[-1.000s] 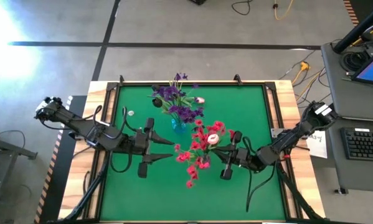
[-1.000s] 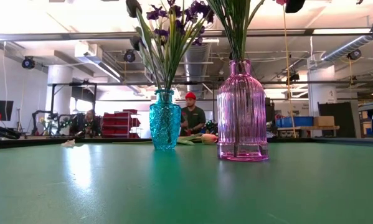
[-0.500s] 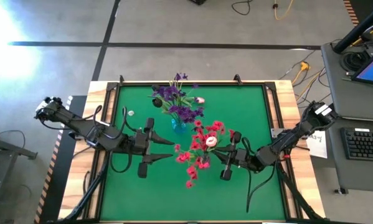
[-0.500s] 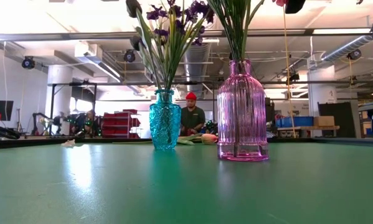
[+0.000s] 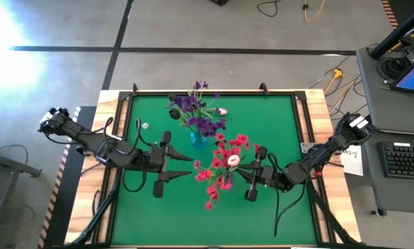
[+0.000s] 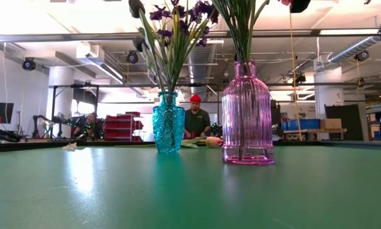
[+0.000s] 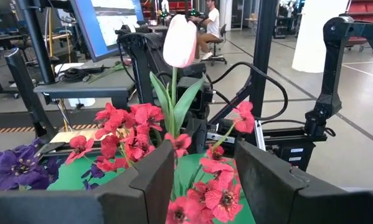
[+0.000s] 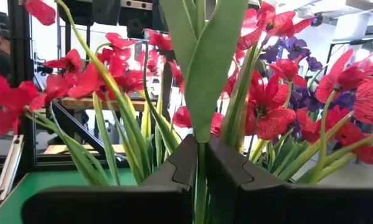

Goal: Sort flowers into vase by color
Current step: Put the bottom pink tulip into the purple vase

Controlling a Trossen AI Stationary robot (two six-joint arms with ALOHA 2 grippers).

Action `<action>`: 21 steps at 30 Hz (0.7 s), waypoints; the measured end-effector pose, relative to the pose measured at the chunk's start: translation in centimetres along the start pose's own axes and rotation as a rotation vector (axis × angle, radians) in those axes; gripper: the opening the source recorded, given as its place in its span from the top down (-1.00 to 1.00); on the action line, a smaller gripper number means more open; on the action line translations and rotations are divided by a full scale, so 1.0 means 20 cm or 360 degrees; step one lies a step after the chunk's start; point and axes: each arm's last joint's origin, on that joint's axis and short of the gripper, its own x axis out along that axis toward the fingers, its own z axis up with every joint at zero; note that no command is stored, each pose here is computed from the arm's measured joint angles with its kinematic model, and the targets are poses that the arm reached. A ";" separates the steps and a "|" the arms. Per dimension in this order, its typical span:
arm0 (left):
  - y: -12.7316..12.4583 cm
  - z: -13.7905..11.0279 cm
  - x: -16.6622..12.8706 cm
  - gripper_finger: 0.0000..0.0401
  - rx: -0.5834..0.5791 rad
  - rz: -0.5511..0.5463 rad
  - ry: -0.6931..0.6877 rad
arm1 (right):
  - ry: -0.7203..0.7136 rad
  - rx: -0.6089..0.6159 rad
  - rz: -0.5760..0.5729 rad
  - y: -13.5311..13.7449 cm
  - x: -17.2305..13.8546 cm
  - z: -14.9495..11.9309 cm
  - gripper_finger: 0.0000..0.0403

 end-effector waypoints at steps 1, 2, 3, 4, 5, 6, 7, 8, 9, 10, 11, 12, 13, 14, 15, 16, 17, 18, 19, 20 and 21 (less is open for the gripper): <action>0.00 0.00 0.00 0.20 0.0000 0.0000 0.0001 | 0.0000 0.0004 0.0000 0.00 0.00 0.00 0.88; 0.00 0.00 0.00 0.20 0.0000 0.0000 0.0001 | 0.0000 0.0006 0.0001 0.00 0.00 0.00 0.88; 0.00 0.00 0.00 0.20 0.0000 0.0000 0.0001 | 0.0000 0.0007 0.0002 0.00 0.00 0.00 0.88; 0.00 0.00 0.00 0.20 0.0000 0.0001 0.0001 | 0.0000 0.0008 0.0001 0.00 0.00 0.00 0.88; 0.00 0.00 0.00 0.20 0.0000 0.0001 0.0001 | 0.0000 0.0009 0.0002 0.00 0.00 0.00 0.88; 0.00 0.00 0.00 0.20 0.0000 0.0000 0.0001 | 0.0000 0.0009 0.0002 0.00 0.00 0.00 0.88; 0.00 0.00 0.00 0.20 0.0000 0.0001 0.0001 | 0.0000 0.0009 0.0002 0.00 0.00 0.00 0.88; 0.00 0.00 0.00 0.20 0.0000 0.0001 0.0001 | 0.0000 0.0009 0.0002 0.00 0.00 0.00 0.88; 0.00 0.00 0.00 0.20 0.0000 0.0000 0.0001 | 0.0000 0.0010 0.0002 0.00 0.00 0.00 0.88; 0.00 0.00 0.00 0.20 0.0000 0.0001 0.0001 | 0.0000 0.0011 0.0002 0.00 0.00 0.00 0.88; 0.00 0.00 0.00 0.20 0.0000 0.0000 0.0001 | 0.0000 0.0011 0.0002 0.00 0.00 0.00 0.88; 0.00 0.00 0.00 0.20 0.0000 0.0000 0.0001 | 0.0000 0.0011 0.0002 0.00 0.00 0.00 0.88; 0.00 0.00 0.00 0.20 0.0000 0.0001 0.0001 | 0.0000 0.0013 0.0002 0.00 0.00 0.00 0.87; 0.00 0.00 0.00 0.20 0.0000 0.0001 0.0001 | 0.0000 0.0021 0.0000 0.00 0.00 0.00 0.84; 0.00 0.00 0.00 0.20 0.0000 0.0001 0.0001 | 0.0003 0.0033 0.0000 0.00 0.00 0.00 0.81; 0.00 0.00 0.00 0.20 0.0000 0.0000 0.0001 | 0.0007 0.0041 0.0001 0.00 0.00 0.00 0.76; 0.00 0.00 0.00 0.20 0.0000 0.0001 0.0001 | 0.0013 0.0042 0.0002 0.00 0.00 -0.01 0.71; 0.00 0.00 0.00 0.20 0.0000 0.0000 0.0001 | 0.0017 0.0046 0.0003 0.00 0.00 -0.01 0.65; 0.00 0.00 0.00 0.20 0.0000 0.0001 0.0001 | 0.0017 0.0054 0.0003 0.00 0.00 -0.01 0.58; 0.00 0.00 0.00 0.20 0.0000 0.0001 0.0001 | 0.0017 0.0064 0.0002 0.00 0.00 -0.01 0.51; 0.00 0.00 0.00 0.20 -0.0001 0.0001 0.0000 | 0.0017 0.0065 0.0002 0.00 0.00 -0.01 0.44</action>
